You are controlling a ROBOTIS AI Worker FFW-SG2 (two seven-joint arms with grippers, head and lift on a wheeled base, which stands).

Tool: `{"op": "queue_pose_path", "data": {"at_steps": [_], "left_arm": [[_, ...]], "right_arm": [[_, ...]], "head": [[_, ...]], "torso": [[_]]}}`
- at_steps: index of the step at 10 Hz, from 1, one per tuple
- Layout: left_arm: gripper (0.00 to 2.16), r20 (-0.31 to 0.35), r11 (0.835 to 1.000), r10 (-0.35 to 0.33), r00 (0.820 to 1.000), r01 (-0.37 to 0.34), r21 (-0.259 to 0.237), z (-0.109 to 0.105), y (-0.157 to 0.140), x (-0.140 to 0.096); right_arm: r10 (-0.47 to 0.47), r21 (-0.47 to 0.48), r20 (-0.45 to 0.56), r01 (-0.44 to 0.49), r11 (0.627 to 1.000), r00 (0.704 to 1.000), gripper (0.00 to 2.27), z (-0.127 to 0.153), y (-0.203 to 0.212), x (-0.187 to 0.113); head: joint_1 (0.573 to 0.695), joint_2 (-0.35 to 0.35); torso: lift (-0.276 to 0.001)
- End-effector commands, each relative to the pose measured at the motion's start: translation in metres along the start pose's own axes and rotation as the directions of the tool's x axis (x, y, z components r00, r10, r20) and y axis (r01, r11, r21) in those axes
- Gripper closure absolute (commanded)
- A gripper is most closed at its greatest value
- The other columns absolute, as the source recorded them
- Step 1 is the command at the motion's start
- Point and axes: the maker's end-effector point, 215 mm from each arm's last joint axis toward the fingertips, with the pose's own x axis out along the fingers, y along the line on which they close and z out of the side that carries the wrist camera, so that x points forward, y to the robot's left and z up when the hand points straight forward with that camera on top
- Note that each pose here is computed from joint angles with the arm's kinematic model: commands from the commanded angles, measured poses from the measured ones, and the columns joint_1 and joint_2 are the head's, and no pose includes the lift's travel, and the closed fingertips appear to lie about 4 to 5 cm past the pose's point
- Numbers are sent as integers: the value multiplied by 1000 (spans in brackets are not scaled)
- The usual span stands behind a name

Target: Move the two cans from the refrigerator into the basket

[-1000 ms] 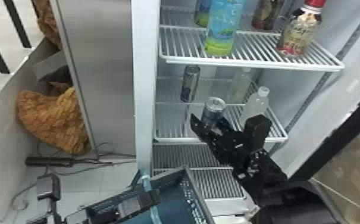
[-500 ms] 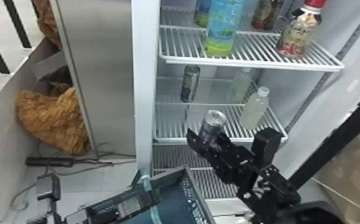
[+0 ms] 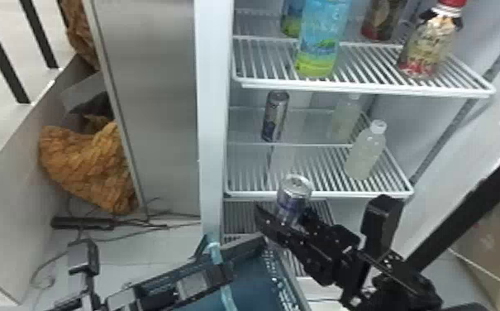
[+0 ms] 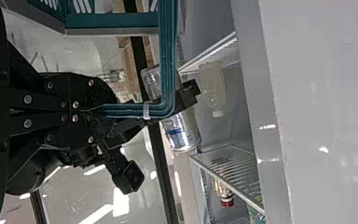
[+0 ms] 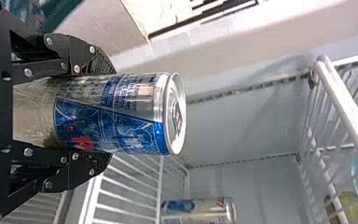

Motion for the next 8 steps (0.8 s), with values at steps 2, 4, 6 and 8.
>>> {"op": "queue_pose_path", "data": {"at_steps": [2, 4, 6, 8], "left_arm": [[1210, 2, 1000, 0, 1000, 0, 0, 1, 0, -1], [1210, 0, 1000, 0, 1000, 0, 0, 0, 0, 0], [1210, 0, 1000, 1, 1000, -1, 3, 1, 0, 1], [1210, -1, 1000, 3, 1000, -3, 3, 1, 0, 0]], "right_arm": [[56, 48, -72, -52, 997, 996, 1279, -23, 16, -4], [98, 97, -145, -84, 992, 985, 1279, -48, 28, -4], [155, 140, -190, -129, 982, 970, 1279, -64, 42, 1], [236, 180, -252, -194, 964, 939, 1279, -84, 65, 9]], "head": [[695, -103], [695, -93], [695, -78], [695, -48]], "torso": [[-219], [-219], [-219], [-219]]}}
